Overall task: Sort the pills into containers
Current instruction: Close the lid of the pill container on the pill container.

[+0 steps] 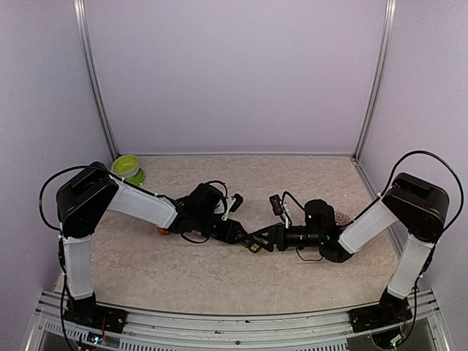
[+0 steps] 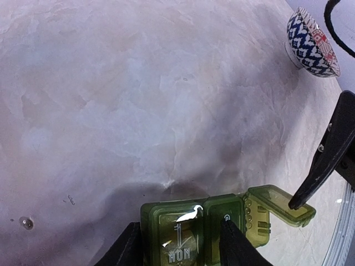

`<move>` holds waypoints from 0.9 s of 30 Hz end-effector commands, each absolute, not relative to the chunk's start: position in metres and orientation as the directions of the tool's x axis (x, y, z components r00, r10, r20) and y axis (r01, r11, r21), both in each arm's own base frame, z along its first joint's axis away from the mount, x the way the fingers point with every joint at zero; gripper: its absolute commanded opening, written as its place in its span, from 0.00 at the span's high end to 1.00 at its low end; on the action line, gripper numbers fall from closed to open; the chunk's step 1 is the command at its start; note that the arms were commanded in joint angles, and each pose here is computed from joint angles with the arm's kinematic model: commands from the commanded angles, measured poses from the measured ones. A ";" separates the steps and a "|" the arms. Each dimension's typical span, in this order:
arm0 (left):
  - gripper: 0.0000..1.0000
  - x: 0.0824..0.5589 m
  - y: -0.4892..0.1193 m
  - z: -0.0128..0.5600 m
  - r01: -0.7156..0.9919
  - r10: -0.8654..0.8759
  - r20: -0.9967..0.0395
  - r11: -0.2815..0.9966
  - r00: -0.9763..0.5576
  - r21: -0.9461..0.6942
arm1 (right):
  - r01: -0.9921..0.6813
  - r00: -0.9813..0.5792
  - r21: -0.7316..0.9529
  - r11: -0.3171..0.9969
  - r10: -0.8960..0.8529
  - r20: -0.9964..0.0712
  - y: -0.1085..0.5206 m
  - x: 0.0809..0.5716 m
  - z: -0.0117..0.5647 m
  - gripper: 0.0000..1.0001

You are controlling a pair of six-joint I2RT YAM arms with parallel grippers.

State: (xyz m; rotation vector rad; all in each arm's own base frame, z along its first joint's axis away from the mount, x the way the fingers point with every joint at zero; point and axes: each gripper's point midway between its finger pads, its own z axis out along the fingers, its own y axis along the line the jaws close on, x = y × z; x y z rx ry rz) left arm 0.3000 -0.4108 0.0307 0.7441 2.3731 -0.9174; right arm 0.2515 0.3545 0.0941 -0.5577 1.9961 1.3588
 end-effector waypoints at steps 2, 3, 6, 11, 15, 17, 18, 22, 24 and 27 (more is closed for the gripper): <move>0.55 0.296 -0.398 0.002 0.601 0.341 -0.540 0.673 -0.769 -0.431 | -0.655 -0.715 0.668 0.353 -0.002 -0.700 0.353 0.246 0.087 0.32; 0.55 0.296 -0.397 0.001 0.598 0.341 -0.537 0.675 -0.772 -0.432 | -0.648 -0.722 0.672 0.358 -0.006 -0.692 0.353 0.245 0.084 0.35; 0.55 0.296 -0.396 0.000 0.597 0.340 -0.537 0.678 -0.772 -0.430 | -0.636 -0.733 0.679 0.367 -0.013 -0.680 0.352 0.244 0.078 0.41; 0.55 0.297 -0.395 0.000 0.595 0.339 -0.535 0.680 -0.773 -0.429 | -0.616 -0.752 0.690 0.380 -0.024 -0.659 0.351 0.243 0.067 0.52; 0.55 0.297 -0.395 0.001 0.596 0.339 -0.537 0.680 -0.773 -0.428 | -0.606 -0.758 0.687 0.401 -0.029 -0.652 0.350 0.244 0.062 0.56; 0.55 0.298 -0.394 0.001 0.594 0.337 -0.537 0.682 -0.774 -0.428 | -0.604 -0.758 0.683 0.412 -0.031 -0.651 0.349 0.245 0.060 0.57; 0.55 0.297 -0.395 0.000 0.594 0.338 -0.536 0.681 -0.774 -0.428 | -0.604 -0.758 0.680 0.415 -0.034 -0.652 0.350 0.246 0.060 0.57; 0.55 0.297 -0.393 -0.001 0.592 0.338 -0.535 0.685 -0.775 -0.425 | -0.601 -0.762 0.684 0.413 -0.040 -0.646 0.352 0.246 0.057 0.59; 0.55 0.298 -0.393 0.000 0.592 0.337 -0.536 0.686 -0.774 -0.423 | -0.600 -0.764 0.687 0.410 -0.041 -0.644 0.353 0.247 0.057 0.59; 0.55 0.298 -0.393 -0.001 0.592 0.338 -0.535 0.686 -0.775 -0.424 | -0.598 -0.767 0.688 0.412 -0.047 -0.639 0.355 0.246 0.055 0.59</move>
